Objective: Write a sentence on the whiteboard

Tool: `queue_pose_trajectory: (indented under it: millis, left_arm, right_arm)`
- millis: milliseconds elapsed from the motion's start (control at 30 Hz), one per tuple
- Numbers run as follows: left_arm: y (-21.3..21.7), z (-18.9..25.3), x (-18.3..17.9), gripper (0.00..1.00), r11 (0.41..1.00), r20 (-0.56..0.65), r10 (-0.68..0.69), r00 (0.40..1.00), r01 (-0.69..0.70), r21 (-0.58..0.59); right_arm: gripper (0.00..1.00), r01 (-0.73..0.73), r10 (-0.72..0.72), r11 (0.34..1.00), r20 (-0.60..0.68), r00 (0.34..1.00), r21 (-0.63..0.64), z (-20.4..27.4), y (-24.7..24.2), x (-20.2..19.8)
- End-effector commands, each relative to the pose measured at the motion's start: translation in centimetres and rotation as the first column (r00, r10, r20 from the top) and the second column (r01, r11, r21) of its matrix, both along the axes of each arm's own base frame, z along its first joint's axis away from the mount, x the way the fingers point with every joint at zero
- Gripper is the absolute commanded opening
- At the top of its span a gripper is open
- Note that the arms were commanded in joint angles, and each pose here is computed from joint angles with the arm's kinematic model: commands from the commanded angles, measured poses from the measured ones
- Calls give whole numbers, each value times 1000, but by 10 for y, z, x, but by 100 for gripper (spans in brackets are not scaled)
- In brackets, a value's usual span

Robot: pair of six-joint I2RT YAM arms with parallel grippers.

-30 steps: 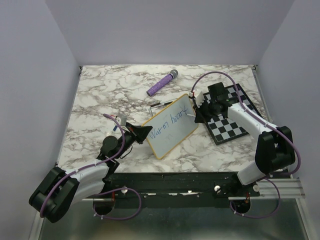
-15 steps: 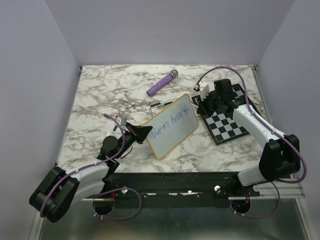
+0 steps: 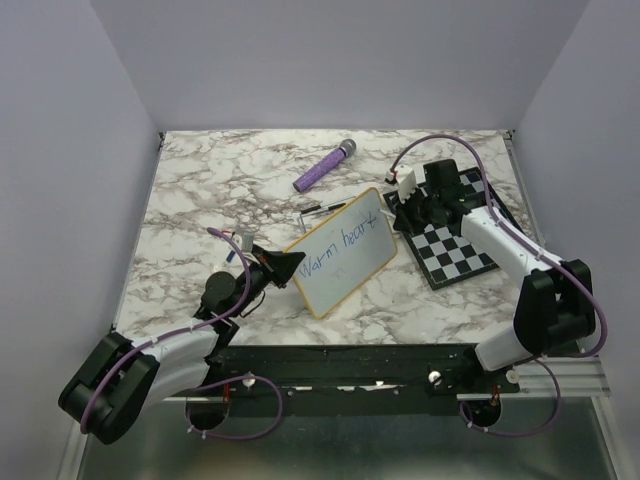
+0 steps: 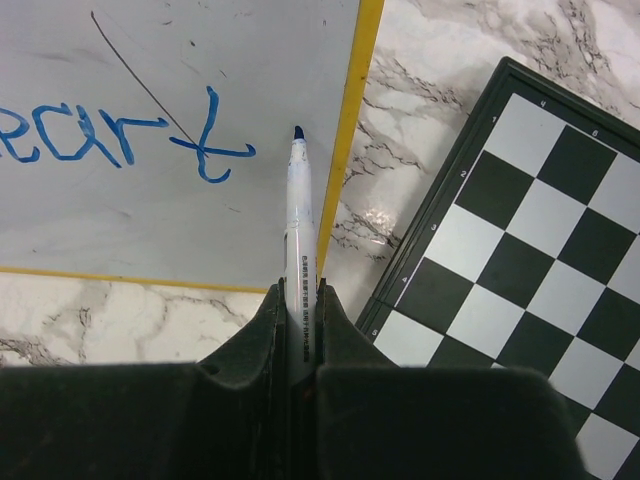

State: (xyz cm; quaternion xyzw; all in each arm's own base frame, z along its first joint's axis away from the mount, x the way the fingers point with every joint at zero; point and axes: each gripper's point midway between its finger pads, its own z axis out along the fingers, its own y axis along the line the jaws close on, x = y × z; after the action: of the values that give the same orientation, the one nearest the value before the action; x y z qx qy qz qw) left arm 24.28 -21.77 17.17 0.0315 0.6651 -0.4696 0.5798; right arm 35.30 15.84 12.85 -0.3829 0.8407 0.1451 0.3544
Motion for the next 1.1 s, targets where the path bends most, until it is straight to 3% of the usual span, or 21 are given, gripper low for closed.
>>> queue_pose_trajectory:
  millis: [0,600,1067]
  left_arm:
    - [-5,-11,-7,0,998,-1,-45,999,45,47]
    - [-6,-11,-6,0,998,-1,-49,999,49,41]
    - [-4,-10,-8,0,998,1,-44,999,44,41]
  right_arm:
    - [1,11,-11,1000,-2,1000,-4,-2,0,8]
    - [1,-81,83,996,-49,995,38,-6,11,-7]
    - [0,6,-9,999,-72,997,-50,-17,-9,-2]
